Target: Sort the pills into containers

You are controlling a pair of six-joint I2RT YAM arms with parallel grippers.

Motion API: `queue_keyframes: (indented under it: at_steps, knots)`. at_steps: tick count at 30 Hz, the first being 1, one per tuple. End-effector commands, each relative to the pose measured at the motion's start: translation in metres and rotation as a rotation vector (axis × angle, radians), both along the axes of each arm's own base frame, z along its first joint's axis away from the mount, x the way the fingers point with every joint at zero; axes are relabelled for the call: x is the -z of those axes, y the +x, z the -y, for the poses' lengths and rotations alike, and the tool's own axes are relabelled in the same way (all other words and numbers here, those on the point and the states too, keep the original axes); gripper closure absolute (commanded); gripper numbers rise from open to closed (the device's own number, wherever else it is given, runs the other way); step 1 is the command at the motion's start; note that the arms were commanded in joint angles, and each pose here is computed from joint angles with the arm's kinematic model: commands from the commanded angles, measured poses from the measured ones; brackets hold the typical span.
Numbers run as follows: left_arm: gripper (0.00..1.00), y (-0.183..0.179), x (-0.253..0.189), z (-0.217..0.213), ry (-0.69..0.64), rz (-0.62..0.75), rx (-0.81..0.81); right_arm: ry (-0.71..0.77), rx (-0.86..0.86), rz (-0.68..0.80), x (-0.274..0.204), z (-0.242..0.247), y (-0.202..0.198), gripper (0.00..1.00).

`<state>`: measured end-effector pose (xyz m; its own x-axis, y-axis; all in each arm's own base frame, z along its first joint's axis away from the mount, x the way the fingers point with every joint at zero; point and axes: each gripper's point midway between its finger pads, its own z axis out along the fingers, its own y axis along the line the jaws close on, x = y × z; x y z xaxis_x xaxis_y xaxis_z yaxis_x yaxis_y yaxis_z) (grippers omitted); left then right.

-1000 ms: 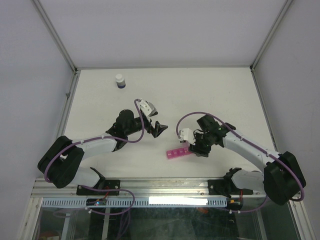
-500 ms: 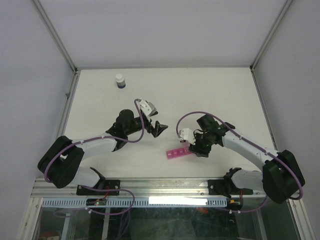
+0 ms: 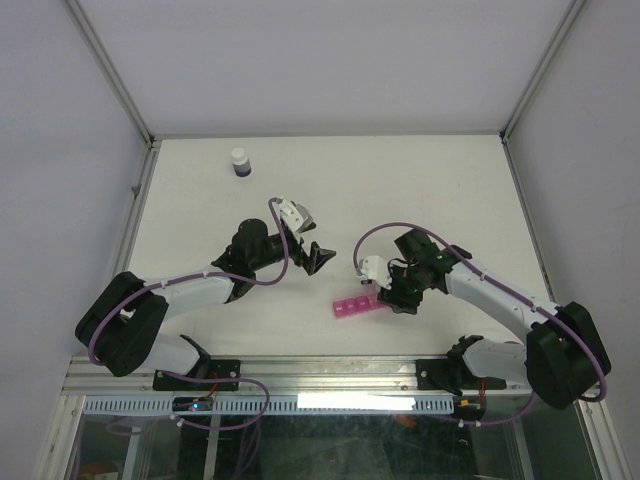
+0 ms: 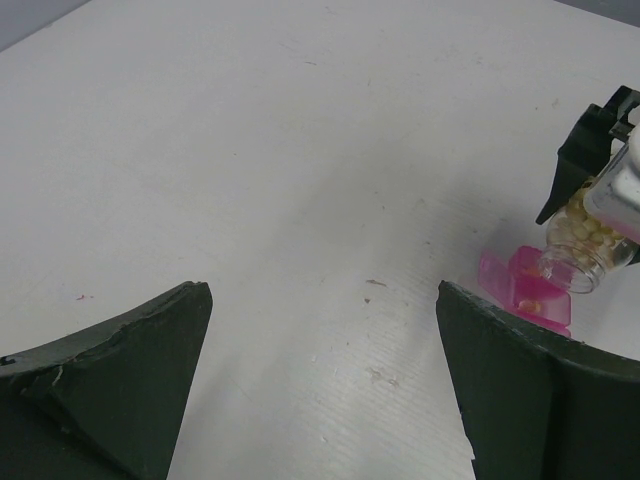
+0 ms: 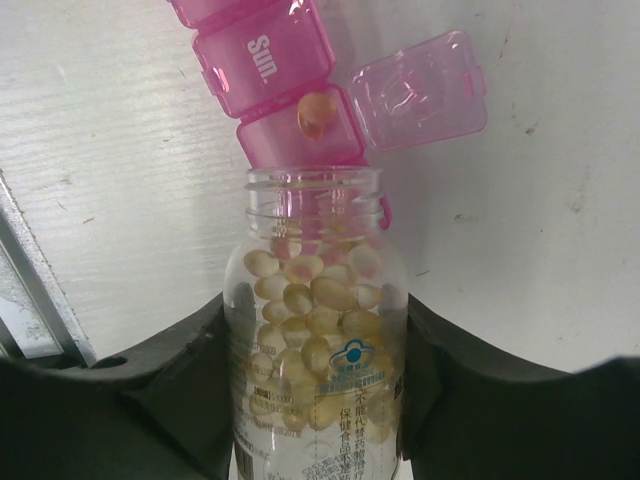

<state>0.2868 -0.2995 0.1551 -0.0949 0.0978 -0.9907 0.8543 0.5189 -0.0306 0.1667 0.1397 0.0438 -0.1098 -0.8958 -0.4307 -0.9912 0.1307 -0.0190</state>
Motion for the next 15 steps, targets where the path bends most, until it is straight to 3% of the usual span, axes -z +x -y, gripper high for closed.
queue_keyframes:
  at_steps: [1,11,15]
  knots:
    - [0.01,0.003,-0.026,0.010,-0.040,0.076,0.023,0.043,-0.031,0.025,-0.011,-0.010,0.004,1.00]
    - [0.01,0.003,-0.025,0.010,-0.038,0.076,0.022,0.046,-0.032,0.035,-0.012,-0.010,0.005,1.00]
    - [0.01,0.004,-0.024,0.010,-0.038,0.075,0.022,0.112,-0.045,0.038,-0.023,-0.020,0.004,1.00]
